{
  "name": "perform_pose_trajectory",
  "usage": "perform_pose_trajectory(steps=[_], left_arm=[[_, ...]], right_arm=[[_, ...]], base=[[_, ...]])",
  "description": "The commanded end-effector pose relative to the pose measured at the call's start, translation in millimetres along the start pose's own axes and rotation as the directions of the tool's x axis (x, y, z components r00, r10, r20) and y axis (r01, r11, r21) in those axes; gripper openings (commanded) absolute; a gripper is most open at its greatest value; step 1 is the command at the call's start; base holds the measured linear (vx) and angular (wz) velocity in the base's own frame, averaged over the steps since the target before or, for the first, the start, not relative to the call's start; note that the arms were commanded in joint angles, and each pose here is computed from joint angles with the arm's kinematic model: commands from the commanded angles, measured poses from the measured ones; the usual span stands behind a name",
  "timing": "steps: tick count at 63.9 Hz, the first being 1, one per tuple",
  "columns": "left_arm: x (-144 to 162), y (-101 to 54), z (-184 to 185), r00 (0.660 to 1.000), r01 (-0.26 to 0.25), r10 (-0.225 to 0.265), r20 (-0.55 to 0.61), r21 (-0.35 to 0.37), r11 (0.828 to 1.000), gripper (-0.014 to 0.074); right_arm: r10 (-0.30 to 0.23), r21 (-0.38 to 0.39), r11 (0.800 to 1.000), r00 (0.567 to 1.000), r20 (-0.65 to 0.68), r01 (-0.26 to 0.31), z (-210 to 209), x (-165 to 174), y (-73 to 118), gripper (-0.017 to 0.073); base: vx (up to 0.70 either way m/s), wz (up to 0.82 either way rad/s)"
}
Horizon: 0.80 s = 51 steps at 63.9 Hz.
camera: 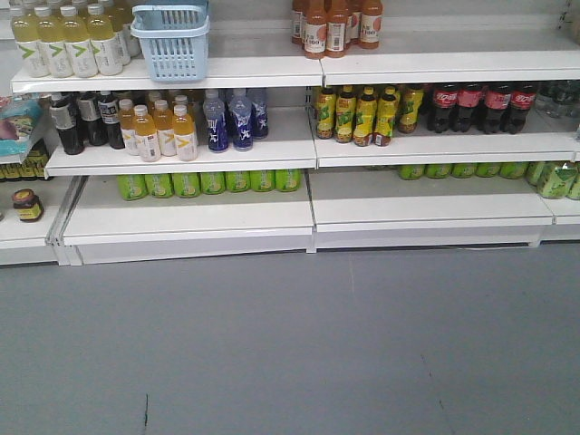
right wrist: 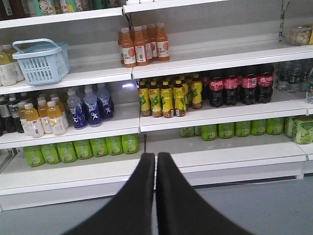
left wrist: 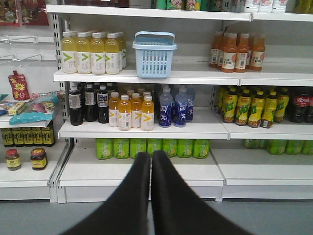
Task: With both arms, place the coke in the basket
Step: 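Drive the base toward the shelf holding the light-blue basket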
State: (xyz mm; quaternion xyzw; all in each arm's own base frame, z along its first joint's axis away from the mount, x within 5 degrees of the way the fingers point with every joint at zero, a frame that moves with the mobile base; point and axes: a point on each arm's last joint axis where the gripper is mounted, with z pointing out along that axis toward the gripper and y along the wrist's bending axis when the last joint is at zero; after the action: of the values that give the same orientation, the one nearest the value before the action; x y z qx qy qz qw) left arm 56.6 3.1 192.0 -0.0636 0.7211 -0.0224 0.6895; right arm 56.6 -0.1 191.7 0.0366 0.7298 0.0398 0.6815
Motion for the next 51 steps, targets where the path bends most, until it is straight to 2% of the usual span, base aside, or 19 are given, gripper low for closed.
perform_pose_trajectory(steps=[1,51], left_arm=[[-7.7,-0.9,-1.3,0.996,0.012,-0.013,0.087,0.012,1.000,-0.0006],[-7.7,-0.9,-1.3,0.996,0.012,-0.013,0.087,0.012,1.000,-0.0006]], right_arm=[[-0.012,-0.014,1.000,0.997,0.081,0.014,-1.0,-4.0,1.0,-0.0005],[-0.012,-0.014,1.000,0.997,0.081,0.014,-1.0,-4.0,1.0,-0.0005]], base=[[0.00,0.00],[0.00,0.00]])
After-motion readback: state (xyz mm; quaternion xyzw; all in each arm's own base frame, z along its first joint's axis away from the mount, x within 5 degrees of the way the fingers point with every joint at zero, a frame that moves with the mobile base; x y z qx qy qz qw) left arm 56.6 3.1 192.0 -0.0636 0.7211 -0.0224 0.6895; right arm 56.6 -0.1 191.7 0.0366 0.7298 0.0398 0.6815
